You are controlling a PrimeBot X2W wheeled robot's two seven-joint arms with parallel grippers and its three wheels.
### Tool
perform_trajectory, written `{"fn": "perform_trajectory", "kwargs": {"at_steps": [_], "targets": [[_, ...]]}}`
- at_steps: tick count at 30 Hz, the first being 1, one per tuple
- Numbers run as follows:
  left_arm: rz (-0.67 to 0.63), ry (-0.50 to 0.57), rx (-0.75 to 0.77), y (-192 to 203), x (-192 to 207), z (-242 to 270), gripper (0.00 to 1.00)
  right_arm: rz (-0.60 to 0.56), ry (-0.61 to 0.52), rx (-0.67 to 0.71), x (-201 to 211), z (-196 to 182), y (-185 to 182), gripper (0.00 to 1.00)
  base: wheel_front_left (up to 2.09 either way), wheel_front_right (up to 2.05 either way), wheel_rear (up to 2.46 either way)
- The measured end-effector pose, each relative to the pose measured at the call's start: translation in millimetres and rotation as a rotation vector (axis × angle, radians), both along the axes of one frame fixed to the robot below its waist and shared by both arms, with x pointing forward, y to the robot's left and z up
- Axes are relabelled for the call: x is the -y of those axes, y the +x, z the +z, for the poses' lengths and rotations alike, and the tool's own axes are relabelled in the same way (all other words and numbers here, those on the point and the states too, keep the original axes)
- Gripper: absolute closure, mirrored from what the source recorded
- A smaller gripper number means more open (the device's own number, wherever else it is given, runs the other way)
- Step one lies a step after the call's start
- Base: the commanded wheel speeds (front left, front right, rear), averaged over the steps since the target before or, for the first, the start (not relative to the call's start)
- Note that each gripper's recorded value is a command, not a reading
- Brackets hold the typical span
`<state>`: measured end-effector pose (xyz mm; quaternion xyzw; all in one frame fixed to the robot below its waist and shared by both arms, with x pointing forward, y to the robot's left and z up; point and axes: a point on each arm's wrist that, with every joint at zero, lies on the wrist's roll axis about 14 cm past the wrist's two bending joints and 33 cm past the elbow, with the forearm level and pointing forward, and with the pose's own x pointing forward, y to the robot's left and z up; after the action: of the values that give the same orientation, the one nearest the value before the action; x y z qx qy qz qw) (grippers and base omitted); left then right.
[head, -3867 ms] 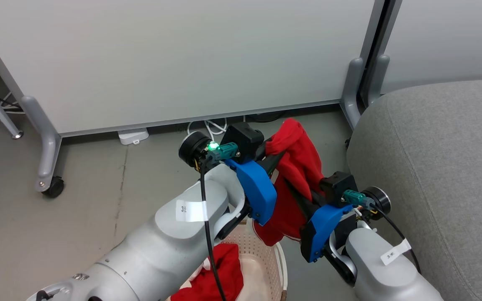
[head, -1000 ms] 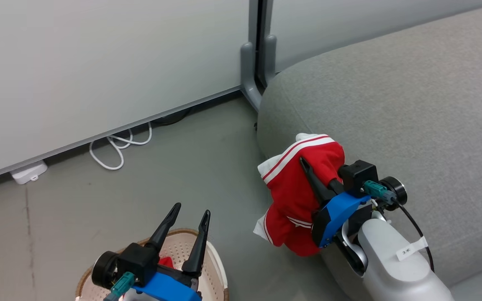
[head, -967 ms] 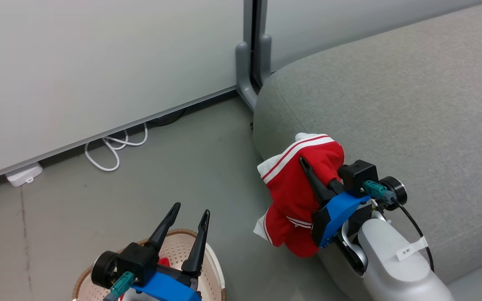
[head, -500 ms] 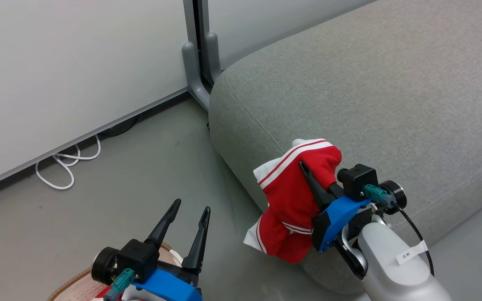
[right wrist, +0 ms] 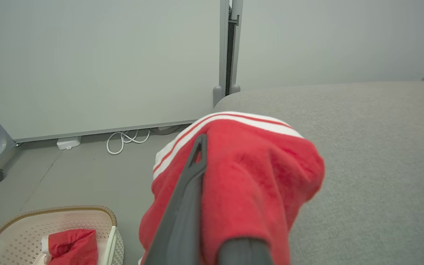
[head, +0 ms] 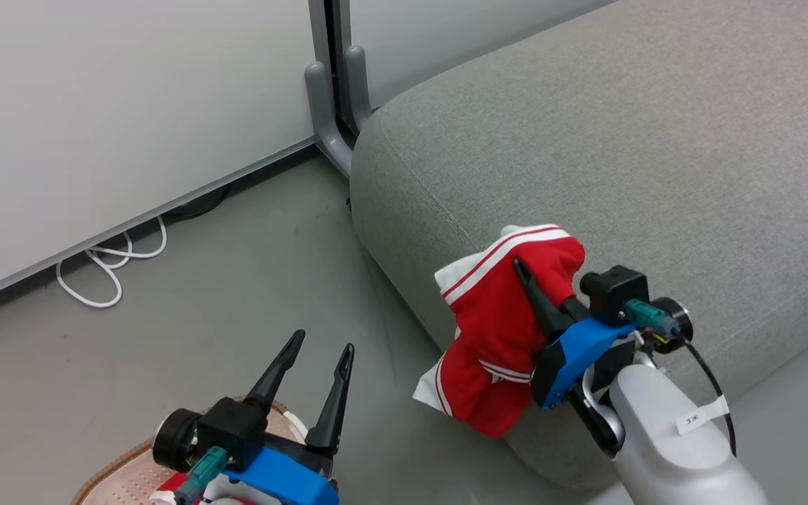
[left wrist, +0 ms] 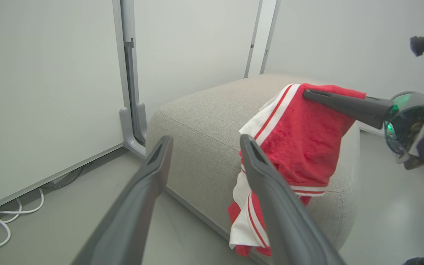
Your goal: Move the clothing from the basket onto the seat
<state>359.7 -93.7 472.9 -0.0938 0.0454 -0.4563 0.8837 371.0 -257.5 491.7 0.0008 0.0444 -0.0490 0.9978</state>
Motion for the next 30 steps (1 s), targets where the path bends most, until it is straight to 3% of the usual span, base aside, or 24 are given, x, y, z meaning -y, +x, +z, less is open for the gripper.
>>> {"fn": "perform_trajectory", "kwargs": {"at_steps": [7,20,25,30], "targets": [[0.005,0.007,0.008,16.1,-5.0,-6.8,0.0,-0.057,-0.011,0.062,27.8,29.3,31.6,1.0,0.0,0.0,0.0],[0.035,0.003,0.016,71.0,-22.4,-35.4,0.0,-0.23,-0.255,0.162,141.6,114.4,104.4,1.0,0.0,0.0,0.0],[0.052,0.008,0.014,92.3,-33.5,-53.9,0.0,-0.301,-0.301,0.181,172.6,121.8,124.7,1.0,0.0,0.0,0.0],[0.055,0.019,0.001,102.4,-41.4,-75.1,0.0,-0.329,-0.316,0.14,184.4,92.9,143.6,1.0,0.0,0.0,0.0]]}}
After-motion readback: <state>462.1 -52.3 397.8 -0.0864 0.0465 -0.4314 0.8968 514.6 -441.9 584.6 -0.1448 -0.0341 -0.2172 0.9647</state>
